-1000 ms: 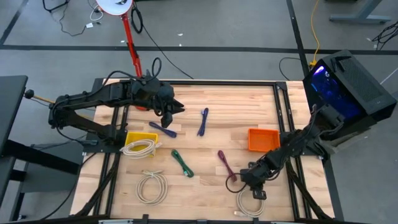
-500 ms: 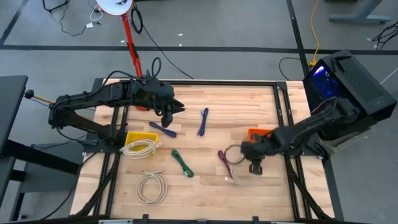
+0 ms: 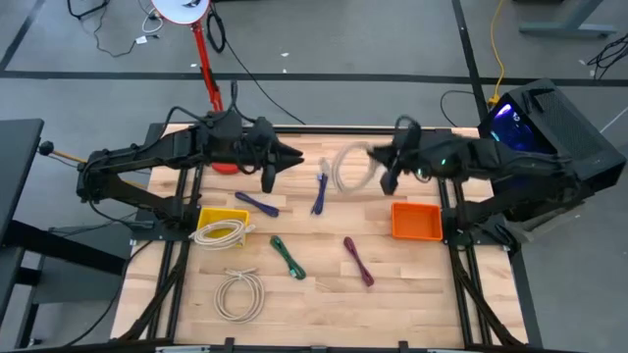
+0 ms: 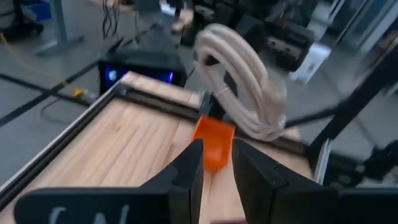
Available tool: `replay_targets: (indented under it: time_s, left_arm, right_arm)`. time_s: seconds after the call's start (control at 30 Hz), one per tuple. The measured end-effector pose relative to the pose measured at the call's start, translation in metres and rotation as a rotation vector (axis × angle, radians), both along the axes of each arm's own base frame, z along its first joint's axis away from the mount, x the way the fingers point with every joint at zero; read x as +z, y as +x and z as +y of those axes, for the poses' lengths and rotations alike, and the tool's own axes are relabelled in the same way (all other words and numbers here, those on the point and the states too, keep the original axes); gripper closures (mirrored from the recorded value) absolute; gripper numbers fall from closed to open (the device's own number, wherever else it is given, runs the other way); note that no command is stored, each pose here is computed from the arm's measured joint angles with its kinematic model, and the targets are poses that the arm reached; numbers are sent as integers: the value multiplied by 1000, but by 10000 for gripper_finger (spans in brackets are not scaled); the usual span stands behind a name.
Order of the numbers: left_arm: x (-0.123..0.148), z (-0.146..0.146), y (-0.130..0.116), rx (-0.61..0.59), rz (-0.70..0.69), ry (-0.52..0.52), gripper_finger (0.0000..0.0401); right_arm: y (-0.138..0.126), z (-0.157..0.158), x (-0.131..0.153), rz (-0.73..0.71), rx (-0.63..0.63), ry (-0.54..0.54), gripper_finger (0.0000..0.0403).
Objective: Pick & Place USB Port
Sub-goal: Put the light brown HDMI cable into the yellow bin
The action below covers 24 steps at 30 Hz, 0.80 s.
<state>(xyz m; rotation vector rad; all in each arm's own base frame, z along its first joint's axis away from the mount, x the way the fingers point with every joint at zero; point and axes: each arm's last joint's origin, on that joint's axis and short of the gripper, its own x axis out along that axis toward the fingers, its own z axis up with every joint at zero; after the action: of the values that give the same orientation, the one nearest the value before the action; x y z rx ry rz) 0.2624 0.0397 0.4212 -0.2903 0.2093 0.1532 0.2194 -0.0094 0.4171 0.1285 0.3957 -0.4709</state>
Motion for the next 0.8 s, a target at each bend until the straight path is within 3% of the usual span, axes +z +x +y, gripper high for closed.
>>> replay_targets:
  time_s: [0.27, 0.5, 0.8]
  left_arm:
    - [16, 1, 2, 49, -180, -108, 314]
    - [16, 3, 2, 123, -195, -123, 314]
    - [19, 5, 1, 187, -228, -129, 314]
  right_arm:
    - [16, -29, 11, -91, -105, -42, 383]
    - [29, -43, 15, -187, -104, -43, 383]
    - [31, -48, 16, -209, -124, -49, 383]
